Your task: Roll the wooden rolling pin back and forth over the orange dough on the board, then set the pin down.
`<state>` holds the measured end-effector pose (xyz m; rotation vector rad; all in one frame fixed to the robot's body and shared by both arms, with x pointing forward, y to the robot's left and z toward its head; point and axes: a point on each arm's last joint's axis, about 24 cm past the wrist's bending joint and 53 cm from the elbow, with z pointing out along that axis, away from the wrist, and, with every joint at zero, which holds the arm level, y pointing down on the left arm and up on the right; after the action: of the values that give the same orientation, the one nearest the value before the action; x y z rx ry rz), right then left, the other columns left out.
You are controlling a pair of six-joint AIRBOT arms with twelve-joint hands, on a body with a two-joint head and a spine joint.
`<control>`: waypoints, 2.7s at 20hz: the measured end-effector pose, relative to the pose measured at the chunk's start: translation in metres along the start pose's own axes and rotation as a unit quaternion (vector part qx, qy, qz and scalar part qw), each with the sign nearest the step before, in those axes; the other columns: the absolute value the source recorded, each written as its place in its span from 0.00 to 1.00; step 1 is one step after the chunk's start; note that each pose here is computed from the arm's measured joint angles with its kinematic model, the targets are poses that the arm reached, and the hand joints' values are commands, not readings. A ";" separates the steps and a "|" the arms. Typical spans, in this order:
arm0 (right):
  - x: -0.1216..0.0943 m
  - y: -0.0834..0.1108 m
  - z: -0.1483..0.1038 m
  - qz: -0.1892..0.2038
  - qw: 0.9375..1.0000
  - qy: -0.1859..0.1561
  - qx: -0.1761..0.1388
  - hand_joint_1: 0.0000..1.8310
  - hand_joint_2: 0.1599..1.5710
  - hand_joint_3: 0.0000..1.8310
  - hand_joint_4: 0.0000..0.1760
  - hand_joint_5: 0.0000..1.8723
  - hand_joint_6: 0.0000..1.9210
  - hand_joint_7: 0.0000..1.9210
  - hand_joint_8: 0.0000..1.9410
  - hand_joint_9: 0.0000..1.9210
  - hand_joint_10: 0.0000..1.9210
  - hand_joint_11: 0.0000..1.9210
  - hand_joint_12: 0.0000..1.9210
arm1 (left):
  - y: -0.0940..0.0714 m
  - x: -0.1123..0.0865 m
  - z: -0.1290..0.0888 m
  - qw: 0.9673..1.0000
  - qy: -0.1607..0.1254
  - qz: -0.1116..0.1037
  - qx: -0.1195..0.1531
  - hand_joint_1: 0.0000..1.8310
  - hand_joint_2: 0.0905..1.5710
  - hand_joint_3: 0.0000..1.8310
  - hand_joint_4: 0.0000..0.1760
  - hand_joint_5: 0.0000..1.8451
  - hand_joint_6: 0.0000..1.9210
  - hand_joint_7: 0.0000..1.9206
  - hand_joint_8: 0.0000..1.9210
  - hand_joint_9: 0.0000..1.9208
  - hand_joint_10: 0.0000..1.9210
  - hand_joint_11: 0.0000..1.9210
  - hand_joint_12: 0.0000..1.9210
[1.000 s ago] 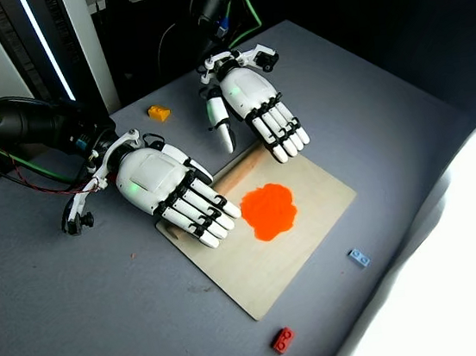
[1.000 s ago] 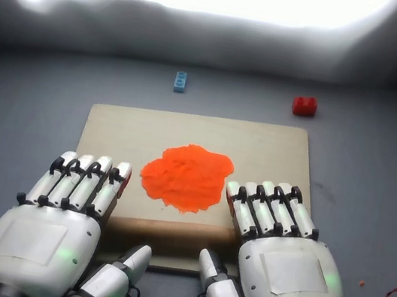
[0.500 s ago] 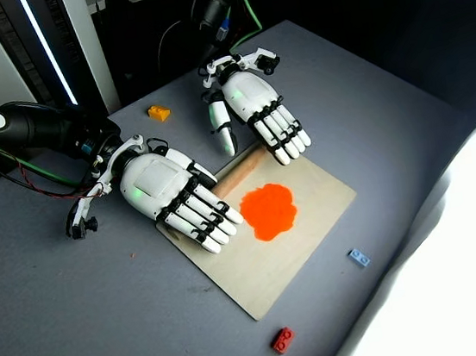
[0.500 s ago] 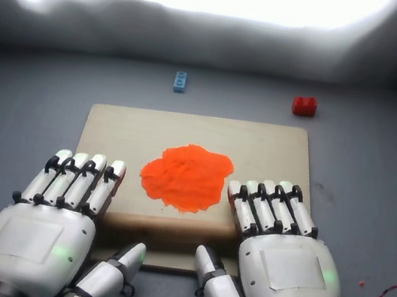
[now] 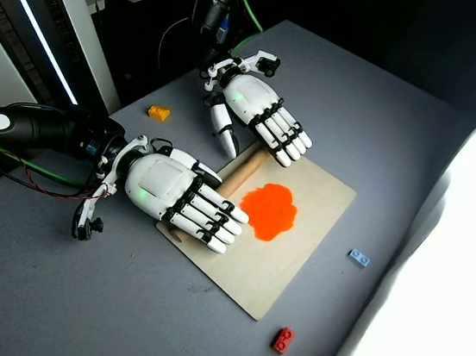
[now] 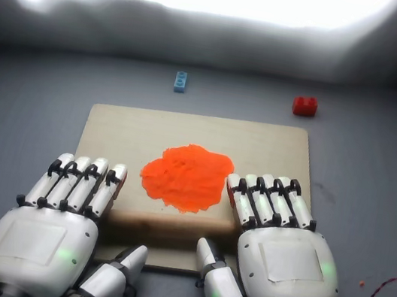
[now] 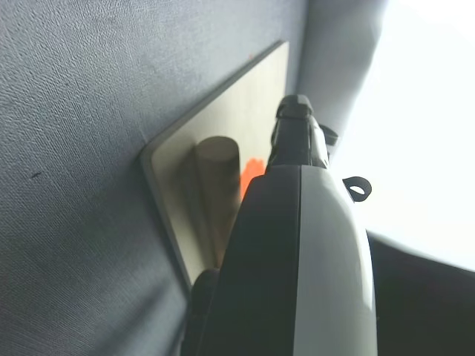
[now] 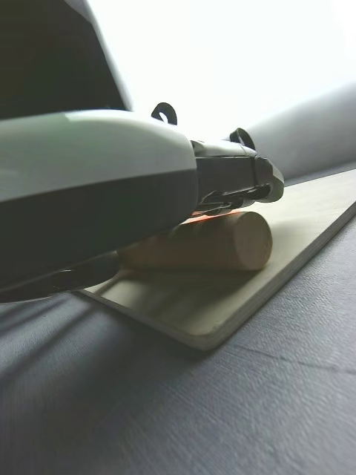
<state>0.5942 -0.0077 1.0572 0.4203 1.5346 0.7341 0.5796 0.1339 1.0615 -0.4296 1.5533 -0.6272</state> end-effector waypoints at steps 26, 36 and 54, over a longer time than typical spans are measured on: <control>-0.005 -0.004 0.016 0.004 1.000 -0.008 0.003 0.00 0.90 0.00 0.00 0.09 0.00 0.08 0.00 0.07 0.00 0.00 0.11 | 0.002 0.003 0.029 1.000 0.006 0.000 -0.004 0.00 0.89 0.00 0.00 0.00 0.00 0.00 0.00 0.00 0.00 0.00 0.00; -0.013 -0.004 0.026 0.006 1.000 -0.021 -0.001 0.00 0.89 0.00 0.00 0.08 0.00 0.07 0.00 0.06 0.00 0.00 0.14 | 0.005 -0.002 0.041 1.000 -0.004 -0.027 -0.012 0.00 0.89 0.00 0.00 0.00 0.00 0.00 0.00 0.00 0.00 0.00 0.00; -0.021 -0.011 0.043 0.008 1.000 -0.030 0.006 0.00 0.90 0.00 0.00 0.08 0.00 0.08 0.00 0.07 0.00 0.00 0.16 | 0.004 -0.001 0.054 0.999 -0.001 -0.048 -0.018 0.00 0.90 0.00 0.00 0.01 0.00 0.02 0.01 0.01 0.00 0.00 0.00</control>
<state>0.6405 -0.0212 1.0662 0.4592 1.4814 0.7185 0.6338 0.1306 1.0590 -0.5336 1.5510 -0.6734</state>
